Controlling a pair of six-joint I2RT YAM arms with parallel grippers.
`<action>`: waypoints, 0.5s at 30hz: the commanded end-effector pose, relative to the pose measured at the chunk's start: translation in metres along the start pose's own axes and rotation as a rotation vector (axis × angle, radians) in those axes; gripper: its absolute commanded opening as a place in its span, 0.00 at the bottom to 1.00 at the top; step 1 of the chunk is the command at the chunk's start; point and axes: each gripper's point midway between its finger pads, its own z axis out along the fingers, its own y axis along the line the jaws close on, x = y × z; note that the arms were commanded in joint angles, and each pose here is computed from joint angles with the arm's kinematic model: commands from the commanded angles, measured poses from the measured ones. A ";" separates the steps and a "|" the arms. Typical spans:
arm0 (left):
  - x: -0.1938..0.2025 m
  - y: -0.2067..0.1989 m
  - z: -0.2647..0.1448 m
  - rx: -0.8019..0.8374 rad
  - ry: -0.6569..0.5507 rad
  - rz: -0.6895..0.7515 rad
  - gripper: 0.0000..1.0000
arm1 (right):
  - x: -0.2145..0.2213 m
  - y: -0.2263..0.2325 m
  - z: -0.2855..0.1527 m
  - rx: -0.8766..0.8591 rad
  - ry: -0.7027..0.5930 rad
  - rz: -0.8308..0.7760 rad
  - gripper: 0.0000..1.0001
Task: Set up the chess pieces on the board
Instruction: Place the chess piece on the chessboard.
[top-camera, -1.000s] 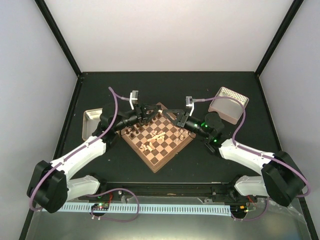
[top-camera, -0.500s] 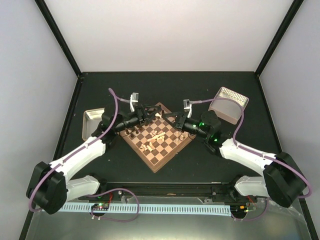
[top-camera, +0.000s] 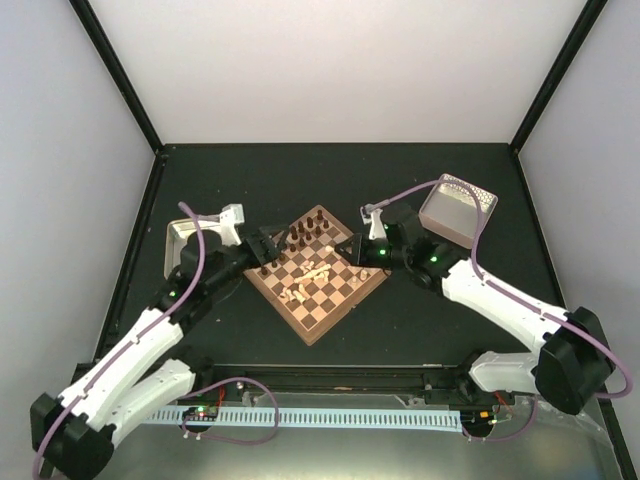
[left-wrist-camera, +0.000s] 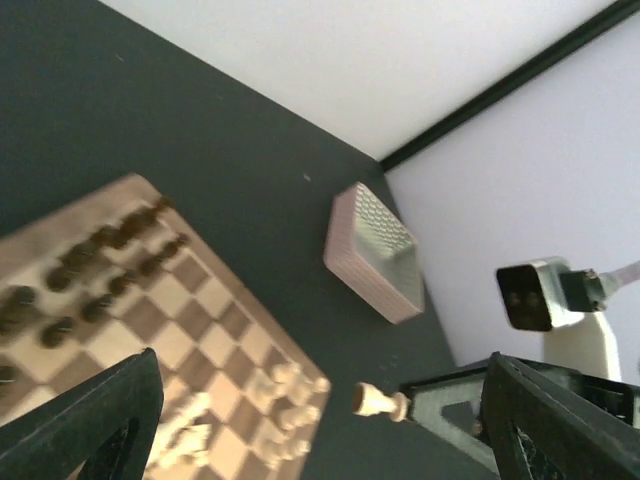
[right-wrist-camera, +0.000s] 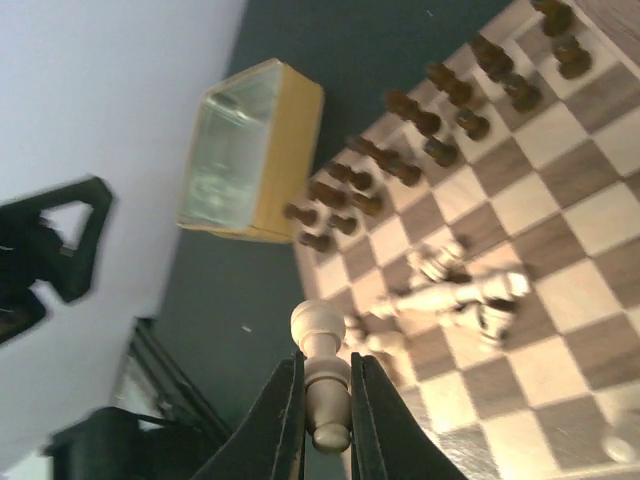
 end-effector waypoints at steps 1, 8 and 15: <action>-0.019 0.033 -0.027 -0.203 -0.128 0.191 0.90 | 0.034 -0.042 -0.002 0.257 0.184 -0.120 0.01; -0.036 0.034 -0.056 -0.303 -0.189 0.337 0.91 | 0.065 -0.067 0.007 0.514 0.389 -0.232 0.01; -0.040 0.030 -0.072 -0.361 -0.148 0.425 0.92 | 0.081 -0.085 0.014 0.642 0.517 -0.243 0.01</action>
